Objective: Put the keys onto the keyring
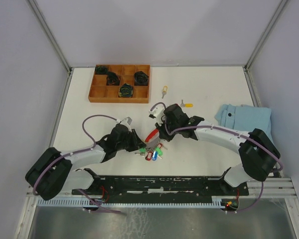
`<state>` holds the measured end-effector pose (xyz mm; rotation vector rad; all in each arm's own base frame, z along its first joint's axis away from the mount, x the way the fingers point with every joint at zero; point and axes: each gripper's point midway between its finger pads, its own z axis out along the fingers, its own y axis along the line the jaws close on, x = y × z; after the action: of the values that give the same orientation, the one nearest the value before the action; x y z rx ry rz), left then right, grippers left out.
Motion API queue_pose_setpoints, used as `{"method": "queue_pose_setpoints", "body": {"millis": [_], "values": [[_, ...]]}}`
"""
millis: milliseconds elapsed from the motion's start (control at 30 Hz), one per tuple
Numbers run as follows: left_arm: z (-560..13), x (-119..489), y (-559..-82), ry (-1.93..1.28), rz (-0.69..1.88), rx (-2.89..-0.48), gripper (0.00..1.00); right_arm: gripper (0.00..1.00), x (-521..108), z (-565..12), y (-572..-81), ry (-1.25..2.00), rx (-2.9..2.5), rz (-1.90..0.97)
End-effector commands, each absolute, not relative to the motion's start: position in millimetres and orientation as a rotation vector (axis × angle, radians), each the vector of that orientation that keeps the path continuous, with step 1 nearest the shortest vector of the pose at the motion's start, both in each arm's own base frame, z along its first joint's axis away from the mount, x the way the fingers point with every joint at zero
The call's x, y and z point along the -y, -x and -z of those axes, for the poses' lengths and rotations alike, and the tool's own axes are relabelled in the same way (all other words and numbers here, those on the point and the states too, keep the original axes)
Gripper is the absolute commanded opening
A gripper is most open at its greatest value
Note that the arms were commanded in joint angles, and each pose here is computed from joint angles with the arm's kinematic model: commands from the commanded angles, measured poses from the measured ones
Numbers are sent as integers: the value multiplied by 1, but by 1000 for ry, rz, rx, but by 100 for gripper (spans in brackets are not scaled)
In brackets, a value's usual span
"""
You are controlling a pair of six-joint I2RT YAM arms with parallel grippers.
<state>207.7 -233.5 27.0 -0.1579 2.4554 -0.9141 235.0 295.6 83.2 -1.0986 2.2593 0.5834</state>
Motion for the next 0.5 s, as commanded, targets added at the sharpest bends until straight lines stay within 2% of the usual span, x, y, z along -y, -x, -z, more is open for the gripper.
{"method": "queue_pose_setpoints", "body": {"millis": [0, 200, 467], "values": [[-70, 229, -226, 111, 876, -2312, 29, 1, -313, -119, -247, 1244, -1914, -639], [-115, 219, -258, 2, 799, -2133, 37, 1, -313, -132, -256, 1263, -1777, -721], [-84, 248, -275, -94, 889, -2180, 35, 1, -325, -136, -259, 1278, -1618, -846]]}}
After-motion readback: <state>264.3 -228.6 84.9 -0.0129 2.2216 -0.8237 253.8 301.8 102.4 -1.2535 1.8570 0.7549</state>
